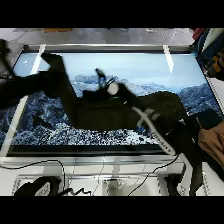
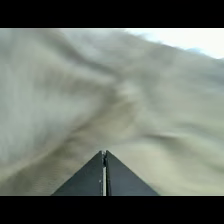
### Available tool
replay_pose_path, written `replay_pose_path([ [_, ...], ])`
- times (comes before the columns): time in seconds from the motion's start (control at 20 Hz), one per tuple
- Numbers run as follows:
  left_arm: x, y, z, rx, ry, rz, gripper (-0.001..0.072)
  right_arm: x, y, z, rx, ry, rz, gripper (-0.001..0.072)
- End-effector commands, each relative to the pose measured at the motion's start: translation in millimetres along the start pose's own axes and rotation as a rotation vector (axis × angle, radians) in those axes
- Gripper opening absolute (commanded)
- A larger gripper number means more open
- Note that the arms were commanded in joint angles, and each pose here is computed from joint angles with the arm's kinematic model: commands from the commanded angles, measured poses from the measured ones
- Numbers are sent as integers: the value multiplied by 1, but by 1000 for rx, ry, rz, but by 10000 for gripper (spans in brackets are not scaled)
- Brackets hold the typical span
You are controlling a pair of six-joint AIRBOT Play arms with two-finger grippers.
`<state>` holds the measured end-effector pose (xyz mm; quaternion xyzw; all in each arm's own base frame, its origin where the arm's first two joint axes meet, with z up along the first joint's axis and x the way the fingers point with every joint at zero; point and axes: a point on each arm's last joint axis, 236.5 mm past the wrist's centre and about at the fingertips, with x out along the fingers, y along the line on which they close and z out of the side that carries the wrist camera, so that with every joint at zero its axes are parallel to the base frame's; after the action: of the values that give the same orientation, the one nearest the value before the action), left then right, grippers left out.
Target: Fold the clothes and pants, and hang the long-sleeved shirts on hangers.
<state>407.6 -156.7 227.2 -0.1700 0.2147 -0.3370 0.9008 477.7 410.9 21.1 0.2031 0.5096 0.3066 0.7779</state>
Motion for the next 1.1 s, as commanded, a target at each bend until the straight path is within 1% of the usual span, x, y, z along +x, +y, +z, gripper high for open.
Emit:
replay_pose_path([
  [0.0,80,-50,-44,-114,70,-138,16,-93,-94,48,47,-30,-177,29],
  [0.15,139,-94,-123,-123,224,-193,17,-180,-155,81,126,-122,-274,29],
  [0.25,155,-107,-161,-124,303,-216,30,-234,-190,95,169,-191,-341,30],
  [0.3,158,-106,-168,-120,320,-214,278,-258,-205,99,194,-220,-366,30],
  [0.35,158,-104,-168,-114,320,-209,662,-276,-217,101,218,-244,-381,30],
  [0.4,154,-99,-162,-110,314,-204,700,-293,-229,102,241,-262,-396,30],
  [0.5,141,-75,-149,-59,311,-171,699,-313,-248,96,268,-257,-420,30],
  [0.6,116,-33,-137,-12,342,-99,696,-322,-261,87,283,-230,-447,30],
  [0.7,85,23,-135,-64,404,31,695,-325,-266,79,248,-194,-468,29],
  [0.8,45,90,-150,-101,511,183,695,-324,-265,77,236,-179,-467,30],
  [0.85,27,115,-160,-119,557,231,694,-324,-266,76,237,-177,-467,30],
  [0.95,1,154,-186,-183,619,281,694,-323,-265,76,238,-174,-464,30],
  [1.05,-4,173,-214,-251,652,271,693,-323,-264,76,238,-174,-460,30],
])
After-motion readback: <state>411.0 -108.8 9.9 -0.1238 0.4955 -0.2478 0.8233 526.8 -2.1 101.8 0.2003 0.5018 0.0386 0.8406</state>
